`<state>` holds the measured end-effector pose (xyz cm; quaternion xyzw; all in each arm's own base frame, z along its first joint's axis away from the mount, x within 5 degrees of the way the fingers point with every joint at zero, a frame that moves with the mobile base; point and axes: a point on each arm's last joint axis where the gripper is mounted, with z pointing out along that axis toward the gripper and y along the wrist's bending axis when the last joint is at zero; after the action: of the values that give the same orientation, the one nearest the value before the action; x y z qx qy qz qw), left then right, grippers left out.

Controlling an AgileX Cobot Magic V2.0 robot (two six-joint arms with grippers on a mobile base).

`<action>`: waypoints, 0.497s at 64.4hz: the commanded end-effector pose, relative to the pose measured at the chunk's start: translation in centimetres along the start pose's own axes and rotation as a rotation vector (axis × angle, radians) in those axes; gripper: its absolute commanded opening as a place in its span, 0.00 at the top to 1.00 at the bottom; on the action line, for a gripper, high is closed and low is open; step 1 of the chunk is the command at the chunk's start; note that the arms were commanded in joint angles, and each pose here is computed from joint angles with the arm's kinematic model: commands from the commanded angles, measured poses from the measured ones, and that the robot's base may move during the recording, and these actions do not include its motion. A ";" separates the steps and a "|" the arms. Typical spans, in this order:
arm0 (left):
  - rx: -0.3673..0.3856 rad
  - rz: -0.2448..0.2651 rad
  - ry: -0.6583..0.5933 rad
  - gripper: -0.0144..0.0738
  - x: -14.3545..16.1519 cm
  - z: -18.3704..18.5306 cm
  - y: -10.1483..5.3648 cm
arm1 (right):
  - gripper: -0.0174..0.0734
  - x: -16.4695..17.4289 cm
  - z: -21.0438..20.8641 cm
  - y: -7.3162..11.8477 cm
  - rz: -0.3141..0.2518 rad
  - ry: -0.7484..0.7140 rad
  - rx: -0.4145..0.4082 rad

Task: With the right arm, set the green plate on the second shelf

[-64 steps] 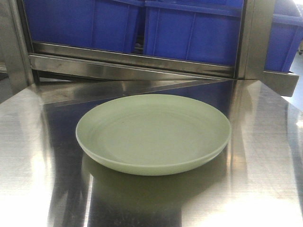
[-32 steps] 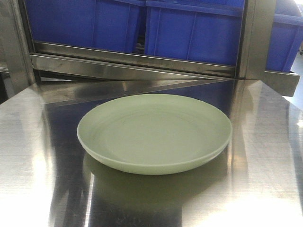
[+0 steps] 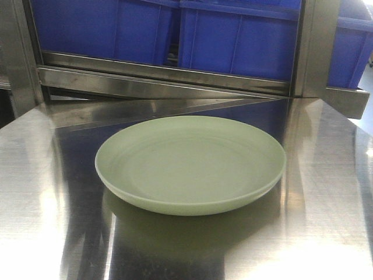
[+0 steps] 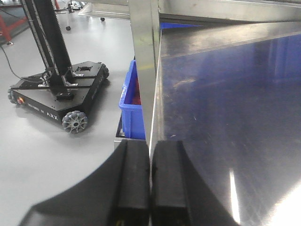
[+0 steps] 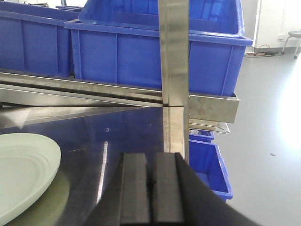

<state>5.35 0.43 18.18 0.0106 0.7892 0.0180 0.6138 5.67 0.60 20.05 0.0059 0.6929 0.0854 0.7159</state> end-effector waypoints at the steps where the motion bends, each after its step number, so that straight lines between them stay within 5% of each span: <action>1: 0.022 0.003 -0.038 0.70 0.7 0.3 -0.2 | 0.75 -1.0 -0.2 0.3 -0.016 -0.103 -0.034; 20: 0.022 0.003 -0.038 0.70 0.7 0.3 -0.2 | 0.75 -1.6 0.0 0.7 -0.010 -0.152 -0.072; 32: 0.022 0.003 -0.038 0.70 0.7 0.3 -0.2 | 0.75 -2.9 2.3 1.1 0.030 -0.055 -0.088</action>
<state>5.35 0.43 18.18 0.0106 0.7892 0.0180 0.6138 6.71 1.13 20.60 -0.0055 0.6923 0.1054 0.7138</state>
